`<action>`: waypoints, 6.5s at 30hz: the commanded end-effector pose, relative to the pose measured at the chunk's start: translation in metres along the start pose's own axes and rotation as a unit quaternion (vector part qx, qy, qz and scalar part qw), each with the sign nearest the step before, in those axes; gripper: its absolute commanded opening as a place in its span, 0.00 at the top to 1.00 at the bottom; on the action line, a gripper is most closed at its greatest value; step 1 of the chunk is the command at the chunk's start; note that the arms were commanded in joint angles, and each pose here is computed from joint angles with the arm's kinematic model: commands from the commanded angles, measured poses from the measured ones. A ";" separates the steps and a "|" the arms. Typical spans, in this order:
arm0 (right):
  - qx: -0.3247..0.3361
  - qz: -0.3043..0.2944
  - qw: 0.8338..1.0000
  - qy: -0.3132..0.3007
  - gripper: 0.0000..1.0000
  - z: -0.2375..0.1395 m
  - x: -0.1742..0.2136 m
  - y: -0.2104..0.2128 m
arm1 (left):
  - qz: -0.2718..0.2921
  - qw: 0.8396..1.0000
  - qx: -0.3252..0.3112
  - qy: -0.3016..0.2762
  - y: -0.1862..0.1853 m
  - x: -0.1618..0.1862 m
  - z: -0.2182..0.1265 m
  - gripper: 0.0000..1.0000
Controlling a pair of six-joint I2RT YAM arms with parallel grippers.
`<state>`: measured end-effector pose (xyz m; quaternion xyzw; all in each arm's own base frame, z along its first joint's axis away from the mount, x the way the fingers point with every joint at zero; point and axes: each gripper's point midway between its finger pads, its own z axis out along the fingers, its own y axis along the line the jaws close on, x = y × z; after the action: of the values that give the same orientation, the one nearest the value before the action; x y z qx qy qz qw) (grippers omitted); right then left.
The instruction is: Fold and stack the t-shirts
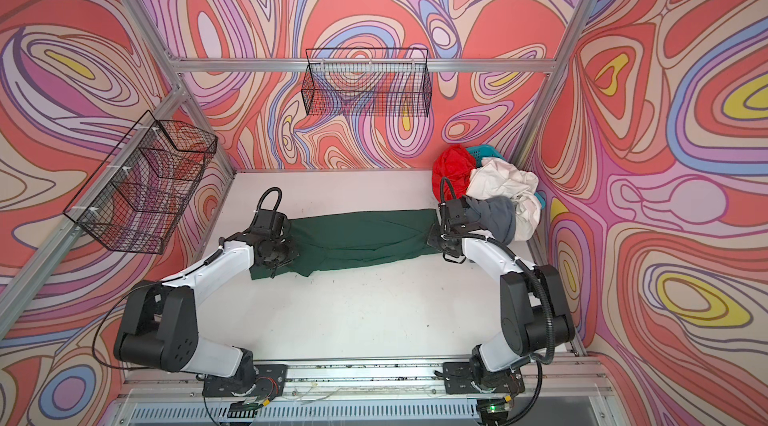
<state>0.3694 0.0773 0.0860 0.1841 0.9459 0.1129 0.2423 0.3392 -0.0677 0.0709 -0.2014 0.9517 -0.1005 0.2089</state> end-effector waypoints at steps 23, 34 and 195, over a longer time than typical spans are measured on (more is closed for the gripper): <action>-0.112 -0.220 0.968 -0.037 0.31 -0.017 0.061 0.129 | -0.074 0.995 0.038 -0.063 -0.037 -0.126 0.032 1.00; -0.130 -0.243 0.961 -0.020 0.31 -0.001 0.077 0.160 | -0.118 0.990 0.040 -0.060 -0.022 -0.151 0.044 1.00; -0.009 -0.001 1.000 -0.013 0.54 0.074 -0.035 0.014 | 0.046 0.997 0.047 -0.028 -0.088 -0.096 0.045 1.00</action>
<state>0.4301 0.0889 0.0380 0.1709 0.9481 0.1194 0.2400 0.4678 -0.1097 0.0726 -0.1527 0.9530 -0.1216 0.2318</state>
